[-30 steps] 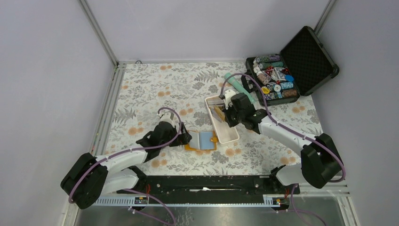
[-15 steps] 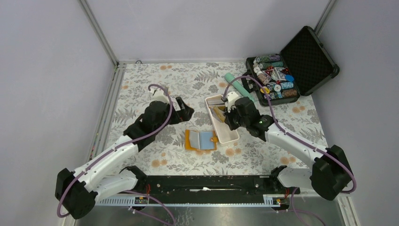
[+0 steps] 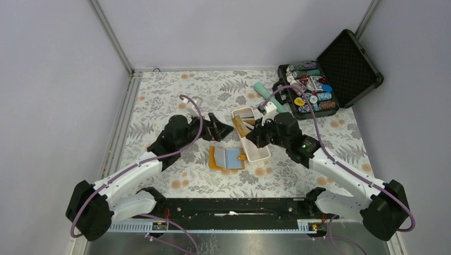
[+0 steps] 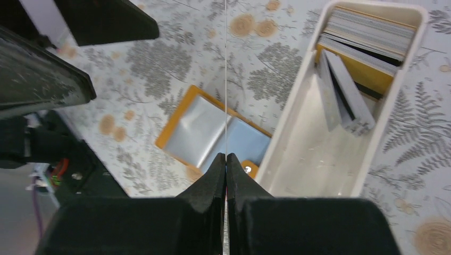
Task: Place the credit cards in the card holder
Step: Pick up the credit card from the storage box, then insert the credit card into the card holder.
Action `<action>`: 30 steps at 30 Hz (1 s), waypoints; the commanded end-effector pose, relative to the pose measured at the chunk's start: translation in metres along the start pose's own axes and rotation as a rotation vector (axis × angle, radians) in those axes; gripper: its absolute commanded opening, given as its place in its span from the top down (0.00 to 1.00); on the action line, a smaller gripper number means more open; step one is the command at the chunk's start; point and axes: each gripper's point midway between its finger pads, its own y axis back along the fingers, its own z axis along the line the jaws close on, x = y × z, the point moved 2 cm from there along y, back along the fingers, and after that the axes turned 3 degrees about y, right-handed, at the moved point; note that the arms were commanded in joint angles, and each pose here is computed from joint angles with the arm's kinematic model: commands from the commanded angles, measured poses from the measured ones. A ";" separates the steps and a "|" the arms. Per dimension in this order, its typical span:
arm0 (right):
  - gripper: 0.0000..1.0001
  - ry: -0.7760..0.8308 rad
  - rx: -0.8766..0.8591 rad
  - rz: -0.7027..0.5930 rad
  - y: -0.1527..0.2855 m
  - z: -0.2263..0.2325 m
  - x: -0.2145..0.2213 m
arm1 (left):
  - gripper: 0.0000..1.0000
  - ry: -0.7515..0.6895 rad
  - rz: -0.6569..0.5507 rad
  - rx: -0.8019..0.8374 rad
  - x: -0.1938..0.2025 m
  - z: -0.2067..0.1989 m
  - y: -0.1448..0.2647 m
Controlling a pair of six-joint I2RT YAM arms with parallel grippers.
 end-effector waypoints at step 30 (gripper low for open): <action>1.00 -0.248 -0.584 -0.266 0.071 0.104 -0.075 | 0.88 0.129 -0.130 0.651 -0.036 -0.100 0.066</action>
